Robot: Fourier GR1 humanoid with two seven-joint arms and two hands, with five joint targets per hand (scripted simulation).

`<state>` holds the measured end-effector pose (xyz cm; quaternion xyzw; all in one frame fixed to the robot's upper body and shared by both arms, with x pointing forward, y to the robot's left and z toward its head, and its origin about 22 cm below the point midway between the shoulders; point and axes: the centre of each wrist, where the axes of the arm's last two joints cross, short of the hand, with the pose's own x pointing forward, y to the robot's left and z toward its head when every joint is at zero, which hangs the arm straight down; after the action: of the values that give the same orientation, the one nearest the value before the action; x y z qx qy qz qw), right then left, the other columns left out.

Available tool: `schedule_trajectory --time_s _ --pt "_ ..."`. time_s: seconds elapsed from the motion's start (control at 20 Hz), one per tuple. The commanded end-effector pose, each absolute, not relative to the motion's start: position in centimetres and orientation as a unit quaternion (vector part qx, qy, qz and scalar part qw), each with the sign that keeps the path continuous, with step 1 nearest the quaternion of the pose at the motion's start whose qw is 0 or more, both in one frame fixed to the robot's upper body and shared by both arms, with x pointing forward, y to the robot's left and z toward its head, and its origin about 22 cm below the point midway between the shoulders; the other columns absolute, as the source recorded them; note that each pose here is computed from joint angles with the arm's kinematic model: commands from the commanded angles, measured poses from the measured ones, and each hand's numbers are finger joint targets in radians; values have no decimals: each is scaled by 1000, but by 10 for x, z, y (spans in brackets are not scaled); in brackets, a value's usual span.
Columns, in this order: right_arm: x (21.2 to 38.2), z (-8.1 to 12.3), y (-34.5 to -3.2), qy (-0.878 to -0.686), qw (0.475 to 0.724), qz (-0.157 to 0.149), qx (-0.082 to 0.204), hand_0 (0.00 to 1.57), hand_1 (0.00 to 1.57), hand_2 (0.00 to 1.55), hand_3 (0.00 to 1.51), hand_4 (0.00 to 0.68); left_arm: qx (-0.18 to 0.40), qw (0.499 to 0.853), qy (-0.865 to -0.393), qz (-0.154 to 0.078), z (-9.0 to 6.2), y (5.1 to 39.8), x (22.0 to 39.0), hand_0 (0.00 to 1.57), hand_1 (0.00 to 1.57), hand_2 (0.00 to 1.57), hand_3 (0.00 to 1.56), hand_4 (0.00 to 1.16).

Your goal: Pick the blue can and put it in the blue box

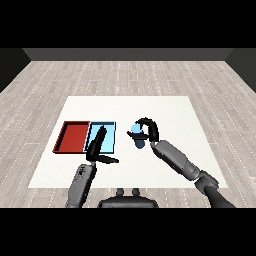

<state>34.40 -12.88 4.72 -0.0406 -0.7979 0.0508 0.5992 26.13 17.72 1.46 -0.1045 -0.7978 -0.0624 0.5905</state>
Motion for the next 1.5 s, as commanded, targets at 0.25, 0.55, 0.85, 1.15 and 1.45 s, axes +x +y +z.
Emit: schedule_trajectory --time_s 0.25,0.55,0.85,1.15,1.45 --pt "320 57 -136 -804 589 71 -41 1450 1450 1454 1398 612 -144 625 -765 -62 13 146 274 0 0 0 0 0" --pt "307 59 -116 -807 584 81 -28 1484 1484 1468 1402 619 -137 632 -759 -78 13 129 282 0 0 0 0 0" --pt "311 68 -118 -812 575 97 -25 1486 1486 1467 1398 611 -145 635 -755 -69 -10 108 272 0 0 0 0 0" --pt "305 61 -121 -811 580 81 -14 1480 1480 1467 1400 603 -145 643 -750 -57 -5 108 281 0 0 0 0 0" --pt "303 79 -106 -818 570 79 4 1486 1486 1462 1393 609 -151 656 -737 -54 -9 93 282 0 0 0 0 0"
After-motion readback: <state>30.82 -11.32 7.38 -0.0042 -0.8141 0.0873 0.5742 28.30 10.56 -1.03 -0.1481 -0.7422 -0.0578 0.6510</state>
